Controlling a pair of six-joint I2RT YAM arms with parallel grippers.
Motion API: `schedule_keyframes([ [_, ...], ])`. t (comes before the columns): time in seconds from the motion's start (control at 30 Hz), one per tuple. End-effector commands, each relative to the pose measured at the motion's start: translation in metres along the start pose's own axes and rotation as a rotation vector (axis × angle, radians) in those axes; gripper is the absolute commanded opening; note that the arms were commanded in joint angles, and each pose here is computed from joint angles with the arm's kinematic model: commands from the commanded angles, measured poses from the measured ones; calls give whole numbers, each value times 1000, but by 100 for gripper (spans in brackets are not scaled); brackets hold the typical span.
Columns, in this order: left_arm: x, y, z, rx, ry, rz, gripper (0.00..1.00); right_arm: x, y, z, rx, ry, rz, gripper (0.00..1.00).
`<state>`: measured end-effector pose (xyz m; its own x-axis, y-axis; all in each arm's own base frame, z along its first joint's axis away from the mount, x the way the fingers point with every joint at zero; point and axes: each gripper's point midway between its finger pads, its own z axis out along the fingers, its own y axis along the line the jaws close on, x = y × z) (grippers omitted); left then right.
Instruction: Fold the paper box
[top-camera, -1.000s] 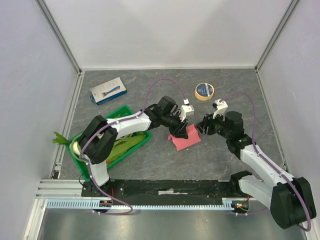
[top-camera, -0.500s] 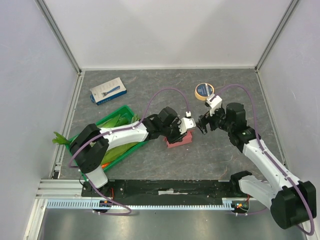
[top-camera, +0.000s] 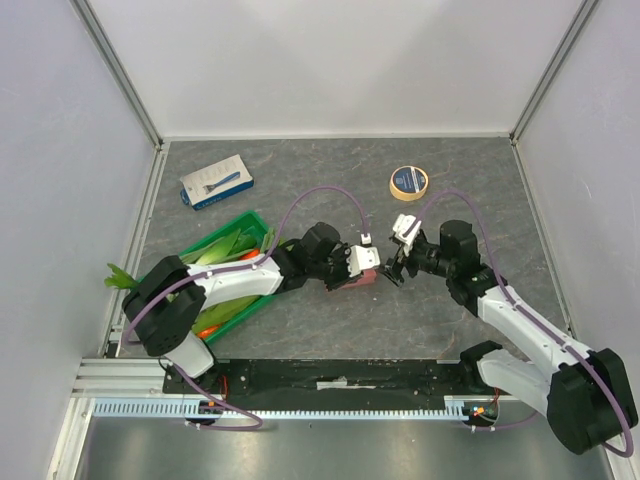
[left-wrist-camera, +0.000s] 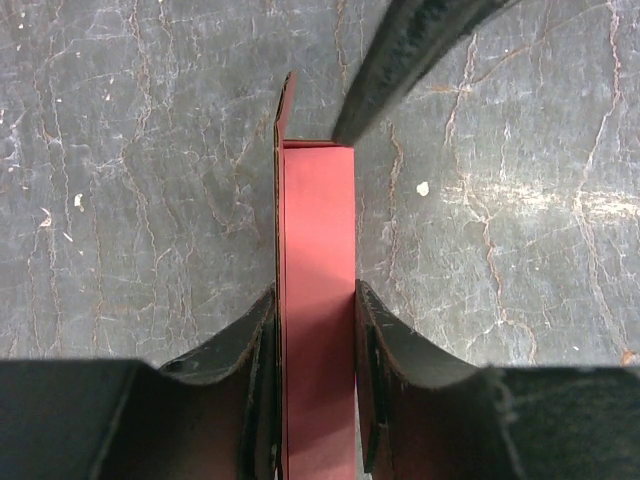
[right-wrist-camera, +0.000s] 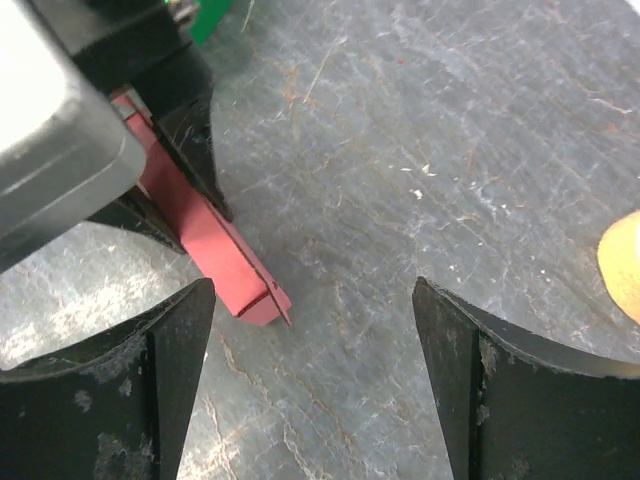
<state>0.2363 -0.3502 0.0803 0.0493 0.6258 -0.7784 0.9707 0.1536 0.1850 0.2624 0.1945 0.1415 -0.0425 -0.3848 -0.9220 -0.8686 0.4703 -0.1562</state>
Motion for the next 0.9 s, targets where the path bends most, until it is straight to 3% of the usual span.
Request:
schedule_keyframes([
  [0.0,-27,16,-4,-7,-65,51,33,-25,-33,-7,206,-80,88,88],
  [0.1,-29,14,-3,35,-60,37,36,-36,-51,-17,349,-121,311,90],
  [0.2,-29,12,1,70,-40,29,31,-40,-65,-28,463,-67,521,92],
  [0.23,-24,9,2,91,-16,16,30,-17,-61,-31,485,54,572,91],
  [0.3,-27,9,1,109,-17,11,30,-30,-59,-32,451,83,587,89],
  [0.4,-25,6,1,126,-7,9,30,-18,-47,-29,396,180,605,75],
  [0.53,-18,8,5,131,22,9,29,-20,-31,-18,258,159,530,45],
  [0.67,-10,8,9,136,41,9,28,-11,-20,-13,176,182,458,45],
  [0.87,-12,12,8,110,13,20,28,4,-4,0,73,234,487,45],
])
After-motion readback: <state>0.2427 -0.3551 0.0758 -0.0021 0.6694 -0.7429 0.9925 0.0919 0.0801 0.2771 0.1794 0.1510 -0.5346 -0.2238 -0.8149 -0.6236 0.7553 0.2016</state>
